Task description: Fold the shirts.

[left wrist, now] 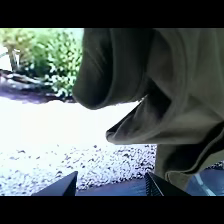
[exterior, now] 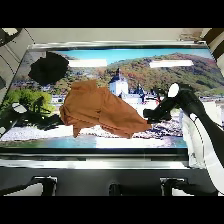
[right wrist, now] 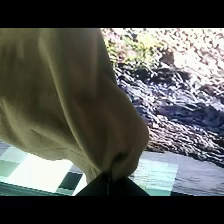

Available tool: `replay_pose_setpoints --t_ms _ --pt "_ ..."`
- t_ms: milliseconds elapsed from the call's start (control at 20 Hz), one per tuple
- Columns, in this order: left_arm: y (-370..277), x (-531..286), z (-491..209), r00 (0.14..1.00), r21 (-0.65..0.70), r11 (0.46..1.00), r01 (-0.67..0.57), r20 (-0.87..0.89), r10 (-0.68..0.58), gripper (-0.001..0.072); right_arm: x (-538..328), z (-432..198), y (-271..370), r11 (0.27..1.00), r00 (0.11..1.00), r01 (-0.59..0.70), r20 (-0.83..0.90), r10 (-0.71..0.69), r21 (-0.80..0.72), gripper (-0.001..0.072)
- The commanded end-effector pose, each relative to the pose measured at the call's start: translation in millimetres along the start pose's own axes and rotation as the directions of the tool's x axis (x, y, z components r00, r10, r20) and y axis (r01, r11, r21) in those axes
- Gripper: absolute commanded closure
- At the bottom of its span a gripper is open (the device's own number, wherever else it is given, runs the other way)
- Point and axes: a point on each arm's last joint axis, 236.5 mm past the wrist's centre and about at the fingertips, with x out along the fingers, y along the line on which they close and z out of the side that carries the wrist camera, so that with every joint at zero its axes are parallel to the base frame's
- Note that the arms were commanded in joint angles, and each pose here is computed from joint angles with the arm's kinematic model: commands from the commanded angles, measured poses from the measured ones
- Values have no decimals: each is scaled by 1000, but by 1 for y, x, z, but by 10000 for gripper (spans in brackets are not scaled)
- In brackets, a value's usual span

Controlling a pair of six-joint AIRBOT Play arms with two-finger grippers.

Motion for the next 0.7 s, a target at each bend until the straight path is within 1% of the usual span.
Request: replay_pose_setpoints --t_ms 0,100,200,250,300,350,400,450,500,600,650 --pt "-4 13 16 995 38 999 -32 92 29 210 0 0 2 1000 1000 -8 2 8 0 669" --pt "-2 12 25 991 36 999 -40 129 35 210 0 -1 2 1000 1000 -8 -3 8 0 669" --pt "-10 16 28 990 26 1000 -13 138 9 213 0 0 2 1000 1000 -8 0 8 0 669" --pt "-16 19 28 990 30 1000 -4 138 -1 230 0 0 2 1000 1000 -8 0 8 0 669" --pt "-20 23 28 991 42 999 -5 137 0 332 0 0 2 1000 1000 -8 -1 8 0 669" --pt "-23 26 26 991 53 999 -5 131 -2 396 0 -1 2 1000 1000 -8 -3 8 1 669" --pt "-26 28 25 992 61 998 -4 125 -3 402 0 -1 3 1000 1000 -9 -3 9 1 669" --pt "-28 29 23 993 67 998 -2 117 -5 520 0 -1 3 1000 1000 -11 -1 11 1 669" --pt "-30 29 19 995 71 997 2 100 -9 685 0 0 4 1000 1000 -13 2 13 1 669" --pt "-38 18 17 997 119 993 15 78 -25 681 -5 3 8 1000 999 -28 25 28 -1 669" --pt "-47 -2 27 993 161 987 21 112 -39 681 -14 9 11 999 997 -32 68 32 -9 669"
